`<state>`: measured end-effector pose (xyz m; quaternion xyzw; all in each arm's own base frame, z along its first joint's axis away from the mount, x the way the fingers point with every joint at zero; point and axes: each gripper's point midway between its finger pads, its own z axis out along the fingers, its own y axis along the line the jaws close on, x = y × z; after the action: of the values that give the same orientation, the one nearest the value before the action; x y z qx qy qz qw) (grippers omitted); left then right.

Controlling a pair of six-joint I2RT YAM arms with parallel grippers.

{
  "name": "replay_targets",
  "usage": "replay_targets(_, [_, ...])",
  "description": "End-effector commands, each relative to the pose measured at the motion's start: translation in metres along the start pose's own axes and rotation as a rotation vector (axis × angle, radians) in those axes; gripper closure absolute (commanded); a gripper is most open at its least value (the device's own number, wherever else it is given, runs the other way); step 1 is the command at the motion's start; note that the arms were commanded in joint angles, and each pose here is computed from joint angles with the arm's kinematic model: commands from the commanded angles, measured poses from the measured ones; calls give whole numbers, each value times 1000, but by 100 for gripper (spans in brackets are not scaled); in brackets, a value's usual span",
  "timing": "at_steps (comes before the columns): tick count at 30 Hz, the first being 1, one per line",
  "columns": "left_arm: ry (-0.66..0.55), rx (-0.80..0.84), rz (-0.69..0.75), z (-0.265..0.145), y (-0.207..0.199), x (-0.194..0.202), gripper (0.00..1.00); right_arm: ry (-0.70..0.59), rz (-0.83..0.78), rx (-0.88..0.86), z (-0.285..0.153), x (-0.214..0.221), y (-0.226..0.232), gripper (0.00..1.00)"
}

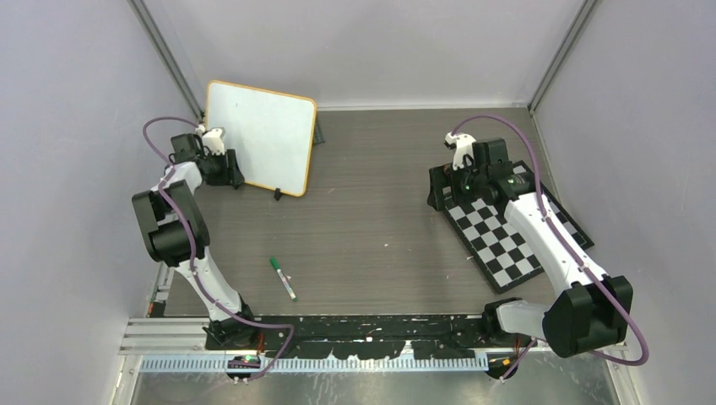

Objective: Write a sentence on the whiteboard
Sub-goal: Move the whiteboard to the center of the board.

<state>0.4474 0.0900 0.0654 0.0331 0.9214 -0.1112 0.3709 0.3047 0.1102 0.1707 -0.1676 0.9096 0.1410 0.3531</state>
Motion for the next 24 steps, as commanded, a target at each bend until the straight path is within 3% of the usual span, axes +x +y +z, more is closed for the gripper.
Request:
replay_targets(1, [-121,-7,60,5,12,-39,48,-26,-12,12,2,-8,-2,1])
replay_targets(12, [-54,3,100,14,11,-16,75,-9,-22,13,7,-5,-5,1])
replay_targets(17, [-33,2,114,14,8,-7,76,-6,-27,19,7,-4,-6,1])
replay_targets(24, [-1,-3,115,20,8,0,70,-12,-33,31,5,-3,-7,1])
